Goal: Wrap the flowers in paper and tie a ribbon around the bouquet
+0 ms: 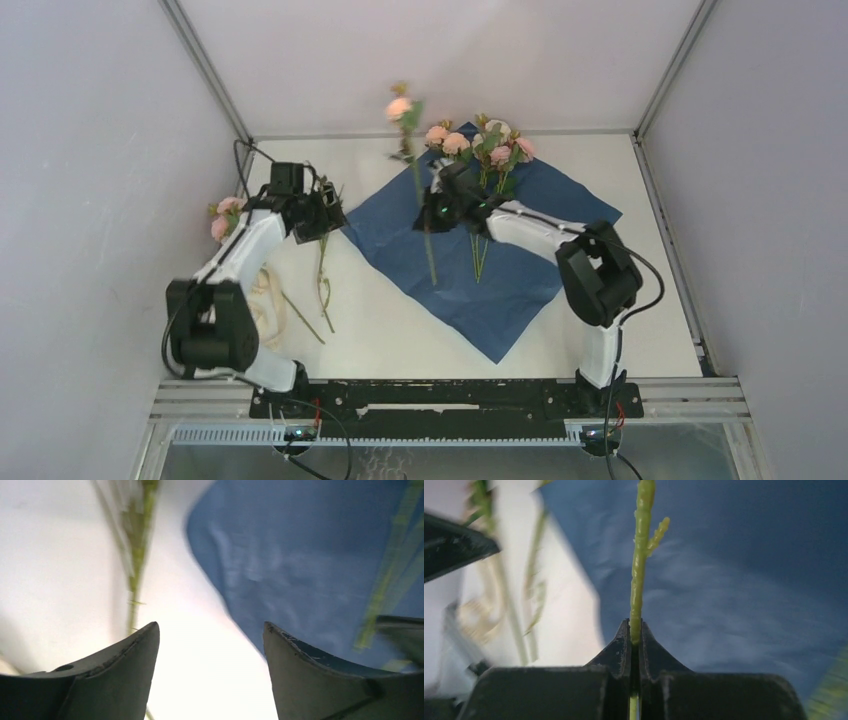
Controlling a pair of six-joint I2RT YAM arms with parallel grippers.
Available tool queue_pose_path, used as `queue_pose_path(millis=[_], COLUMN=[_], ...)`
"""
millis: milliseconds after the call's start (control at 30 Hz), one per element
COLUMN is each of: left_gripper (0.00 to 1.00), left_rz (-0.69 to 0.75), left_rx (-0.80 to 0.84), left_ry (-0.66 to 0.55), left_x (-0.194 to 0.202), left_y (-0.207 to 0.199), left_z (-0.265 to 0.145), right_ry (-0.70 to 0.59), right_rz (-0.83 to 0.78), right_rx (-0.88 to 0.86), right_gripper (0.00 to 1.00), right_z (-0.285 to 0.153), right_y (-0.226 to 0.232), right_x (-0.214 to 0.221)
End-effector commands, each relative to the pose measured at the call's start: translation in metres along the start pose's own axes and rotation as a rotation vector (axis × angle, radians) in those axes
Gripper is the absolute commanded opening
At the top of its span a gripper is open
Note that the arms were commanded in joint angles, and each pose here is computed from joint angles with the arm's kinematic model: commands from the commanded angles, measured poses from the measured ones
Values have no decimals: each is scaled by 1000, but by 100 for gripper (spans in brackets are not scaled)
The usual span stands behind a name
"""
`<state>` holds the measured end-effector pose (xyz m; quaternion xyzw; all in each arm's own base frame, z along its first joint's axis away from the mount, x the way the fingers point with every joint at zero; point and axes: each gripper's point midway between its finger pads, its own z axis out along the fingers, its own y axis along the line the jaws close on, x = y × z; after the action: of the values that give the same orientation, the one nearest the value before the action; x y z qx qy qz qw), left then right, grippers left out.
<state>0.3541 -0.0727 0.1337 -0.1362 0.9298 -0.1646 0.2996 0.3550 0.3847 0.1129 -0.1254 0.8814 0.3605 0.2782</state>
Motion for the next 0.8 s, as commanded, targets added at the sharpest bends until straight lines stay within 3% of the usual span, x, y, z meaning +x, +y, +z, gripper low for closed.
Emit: queue_pose_path(millis=[0,167,300,367,467,500,567,700,767], left_gripper=[78,74,64,49,12,5,3,2,2], left_rz=[182,238,305,307,298,286,209,-104,-147], left_rx=[-311,-407,-439,-438,-398,-379,-346,-251,-194], left_ry=[117,294,400,419,438,438,384,44,-139], left_x=[-3,13,20,20,25,25,15,-38,-66], left_y=[62,89,101,100,94,90,81,67,52], left_z=[28,64,76,77,74,71,57,5,-31], right_ry=[-132,-104,-78,-40,7,13,8,-38,-91], right_rz=[-118,-113,-93,-92,-74,-74,-90,-202,-306], right_rx=[354,581,636,655,699,703,697,608,467], right_gripper=[0,1,19,33,49,52,55,60,63], right_z=[-55,-80,-86,-84,-86,-88,-93,-104,-105], right_y=[-79,-146,-170,-176,-185,-184,-176,-117,-58], right_x=[-47,-48,-45,-41,-35,-35,-37,-51,-58])
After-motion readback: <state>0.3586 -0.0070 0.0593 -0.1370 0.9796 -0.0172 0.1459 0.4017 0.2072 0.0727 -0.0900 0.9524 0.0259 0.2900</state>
